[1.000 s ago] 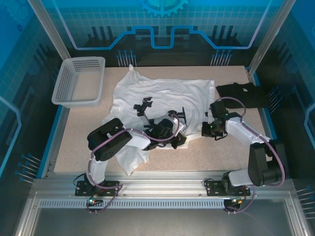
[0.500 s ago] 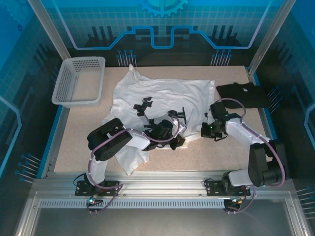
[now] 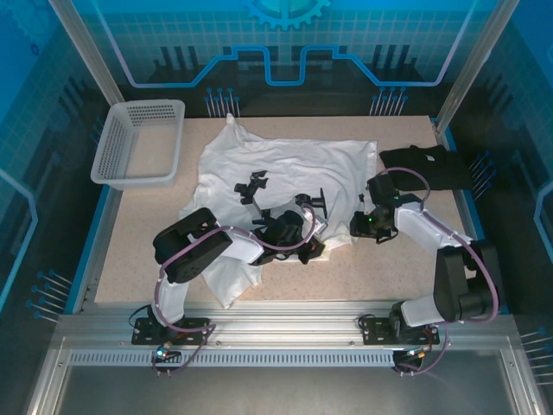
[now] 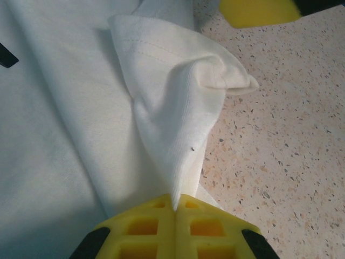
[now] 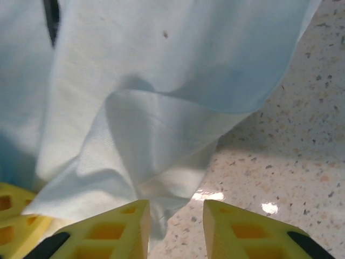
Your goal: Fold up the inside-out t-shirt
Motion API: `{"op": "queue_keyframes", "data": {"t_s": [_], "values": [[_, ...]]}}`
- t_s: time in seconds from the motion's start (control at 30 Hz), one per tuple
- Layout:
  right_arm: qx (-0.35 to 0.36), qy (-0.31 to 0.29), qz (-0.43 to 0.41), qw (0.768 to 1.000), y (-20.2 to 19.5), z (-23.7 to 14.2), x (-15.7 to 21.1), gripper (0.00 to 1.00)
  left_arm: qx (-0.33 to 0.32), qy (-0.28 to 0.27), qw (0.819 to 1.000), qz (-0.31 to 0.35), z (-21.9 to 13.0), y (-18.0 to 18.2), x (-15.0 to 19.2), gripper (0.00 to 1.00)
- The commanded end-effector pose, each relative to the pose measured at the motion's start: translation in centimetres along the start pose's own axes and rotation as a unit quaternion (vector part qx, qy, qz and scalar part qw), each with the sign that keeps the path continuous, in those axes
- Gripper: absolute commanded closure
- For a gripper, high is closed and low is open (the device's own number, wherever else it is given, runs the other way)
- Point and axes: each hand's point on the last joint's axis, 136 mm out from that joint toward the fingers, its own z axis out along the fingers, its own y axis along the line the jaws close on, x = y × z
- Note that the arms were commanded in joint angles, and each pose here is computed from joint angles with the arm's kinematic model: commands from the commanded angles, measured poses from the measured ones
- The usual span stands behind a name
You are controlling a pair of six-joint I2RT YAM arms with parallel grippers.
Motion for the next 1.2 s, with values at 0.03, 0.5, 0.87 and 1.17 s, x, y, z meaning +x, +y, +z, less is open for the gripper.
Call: {"op": "queue_keyframes", "data": {"t_s": [0.03, 0.5, 0.87, 1.17], "values": [[-0.034, 0.002, -0.018, 0.999, 1.6, -0.2, 0.8, 0.6, 0.007, 0.019, 1.0, 0.006, 0.1, 0.2, 1.3, 1.0], [-0.082, 0.052, -0.022, 0.995, 3.3, 2.3, 0.5, 0.72, 0.012, 0.016, 1.0, 0.002, 0.1, -0.1, 1.0, 1.0], [-0.114, 0.014, -0.007, 0.993, 2.9, -0.9, 0.5, 1.0, 0.012, 0.013, 1.0, -0.002, 0.2, -0.1, 0.7, 1.0], [-0.152, -0.105, 0.093, 0.978, -0.7, -7.3, -2.5, 1.0, 0.044, -0.004, 0.998, 0.037, 2.1, -3.8, -3.9, 0.94]]}}
